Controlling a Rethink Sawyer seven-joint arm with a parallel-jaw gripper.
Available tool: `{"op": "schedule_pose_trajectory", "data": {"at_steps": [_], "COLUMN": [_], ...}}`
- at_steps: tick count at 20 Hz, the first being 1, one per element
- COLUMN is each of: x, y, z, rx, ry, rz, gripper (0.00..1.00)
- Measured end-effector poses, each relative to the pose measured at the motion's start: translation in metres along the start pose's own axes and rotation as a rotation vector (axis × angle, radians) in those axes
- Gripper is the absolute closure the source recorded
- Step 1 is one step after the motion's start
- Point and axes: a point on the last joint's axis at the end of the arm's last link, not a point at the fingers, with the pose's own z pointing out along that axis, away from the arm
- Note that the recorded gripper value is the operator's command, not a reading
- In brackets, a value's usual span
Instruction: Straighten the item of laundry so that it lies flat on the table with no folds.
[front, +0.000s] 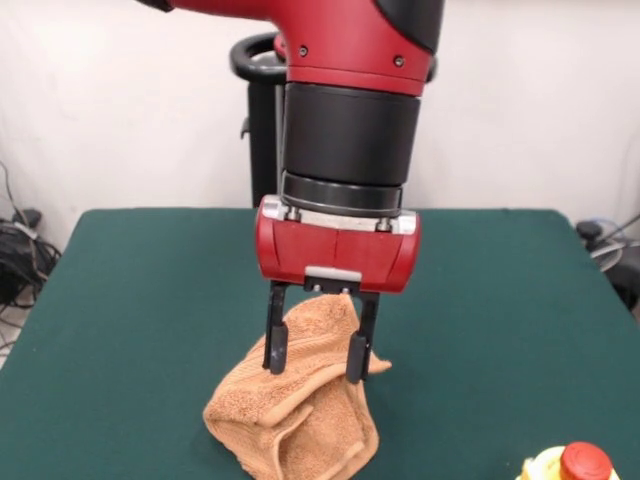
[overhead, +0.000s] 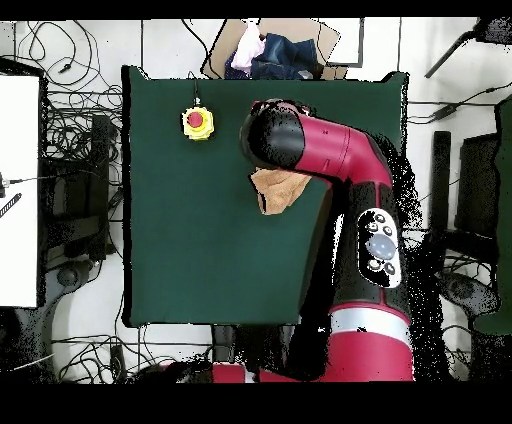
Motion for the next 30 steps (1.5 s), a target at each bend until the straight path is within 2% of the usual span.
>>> {"op": "schedule_pose_trajectory", "data": {"at_steps": [15,30], "x": [0.03,0.042], "y": [0.027,0.026], "z": [-0.028,-0.022], "rx": [-0.003,0.0], "ry": [0.039,0.045], "rz": [-0.035,-0.033], "gripper": [0.0,0.0]}}
